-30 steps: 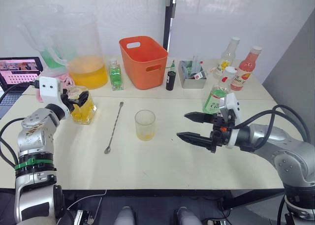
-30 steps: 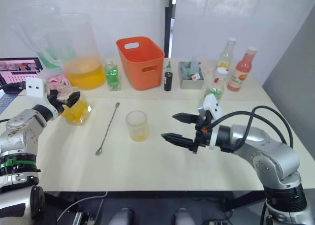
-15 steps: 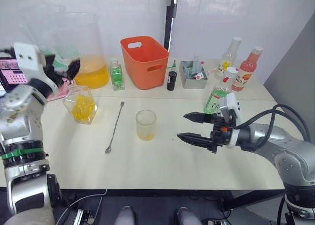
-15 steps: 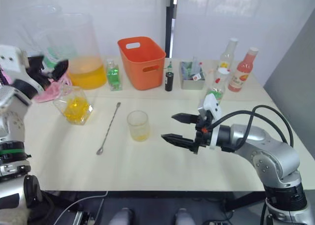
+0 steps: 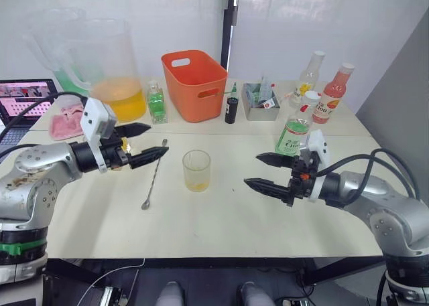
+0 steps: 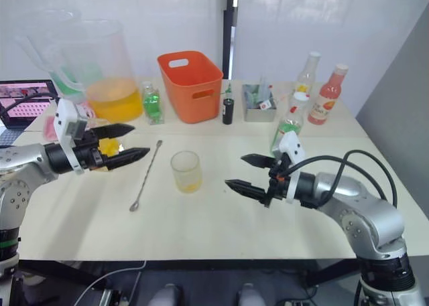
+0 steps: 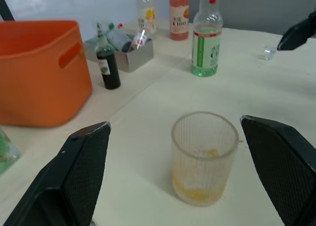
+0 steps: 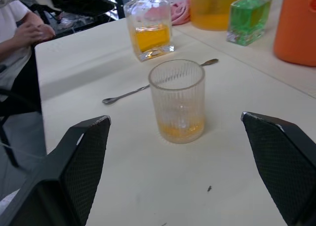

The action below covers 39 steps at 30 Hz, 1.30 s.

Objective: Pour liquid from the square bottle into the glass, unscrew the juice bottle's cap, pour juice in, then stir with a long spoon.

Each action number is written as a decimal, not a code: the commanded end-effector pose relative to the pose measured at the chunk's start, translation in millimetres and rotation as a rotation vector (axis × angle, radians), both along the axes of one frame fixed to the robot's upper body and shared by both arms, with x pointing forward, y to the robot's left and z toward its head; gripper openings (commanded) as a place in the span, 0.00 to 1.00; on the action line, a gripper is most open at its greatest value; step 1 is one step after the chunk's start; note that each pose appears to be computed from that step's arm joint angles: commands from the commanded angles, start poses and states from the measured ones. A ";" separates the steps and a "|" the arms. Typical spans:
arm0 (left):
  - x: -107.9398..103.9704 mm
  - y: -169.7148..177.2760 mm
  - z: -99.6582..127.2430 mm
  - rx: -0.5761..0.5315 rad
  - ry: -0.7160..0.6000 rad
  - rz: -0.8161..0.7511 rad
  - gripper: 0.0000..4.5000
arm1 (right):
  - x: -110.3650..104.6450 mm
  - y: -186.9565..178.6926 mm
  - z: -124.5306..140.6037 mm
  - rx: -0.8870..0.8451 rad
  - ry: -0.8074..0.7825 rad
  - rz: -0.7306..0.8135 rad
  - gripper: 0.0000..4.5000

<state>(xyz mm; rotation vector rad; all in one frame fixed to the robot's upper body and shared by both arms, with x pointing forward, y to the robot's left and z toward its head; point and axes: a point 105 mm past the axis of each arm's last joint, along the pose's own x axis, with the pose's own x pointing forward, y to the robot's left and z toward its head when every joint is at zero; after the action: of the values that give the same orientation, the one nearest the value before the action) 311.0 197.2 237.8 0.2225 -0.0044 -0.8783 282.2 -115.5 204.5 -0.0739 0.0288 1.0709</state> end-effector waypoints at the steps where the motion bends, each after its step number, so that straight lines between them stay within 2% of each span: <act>1: -0.7 18.7 -5.6 -0.018 -0.052 0.088 0.99 | 2.4 -8.7 5.2 0.012 -0.070 -0.075 1.00; 5: -1.8 50.6 -39.4 -0.019 -0.002 0.193 0.99 | 15.7 -28.3 -11.2 0.006 -0.078 -0.212 1.00; 10: -13.2 60.6 -60.3 -0.024 0.074 0.147 0.99 | 21.9 -43.8 -19.7 0.000 -0.106 -0.308 1.00; 14: -22.1 53.5 -50.9 -0.049 -0.018 0.071 0.99 | 19.6 -57.8 -19.9 0.000 -0.170 -0.393 1.00; 21: -22.1 43.1 -44.3 -0.117 -0.021 -0.051 0.99 | -13.9 -89.0 -26.0 0.065 -0.156 -0.540 1.00; 24: -15.9 41.3 -47.1 -0.106 -0.013 -0.090 0.99 | -26.1 -108.9 -33.1 0.084 -0.146 -0.667 1.00; 30: -12.3 45.5 -44.7 -0.097 -0.021 -0.114 0.99 | -29.6 -119.4 -35.9 0.090 -0.127 -0.742 1.00; 35: -18.4 44.3 -47.2 -0.090 -0.027 -0.118 0.99 | -8.8 -134.9 -22.4 0.107 -0.134 -0.798 1.00; 39: -32.3 46.3 -48.2 -0.064 -0.060 -0.073 0.99 | 27.0 -145.2 6.2 0.088 -0.172 -0.789 1.00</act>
<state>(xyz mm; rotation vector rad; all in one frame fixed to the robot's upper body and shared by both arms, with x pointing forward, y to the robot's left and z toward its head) 282.6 242.8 171.4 0.1394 -0.0232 -0.9606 306.4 -257.0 200.5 -0.0439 -0.1134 0.2811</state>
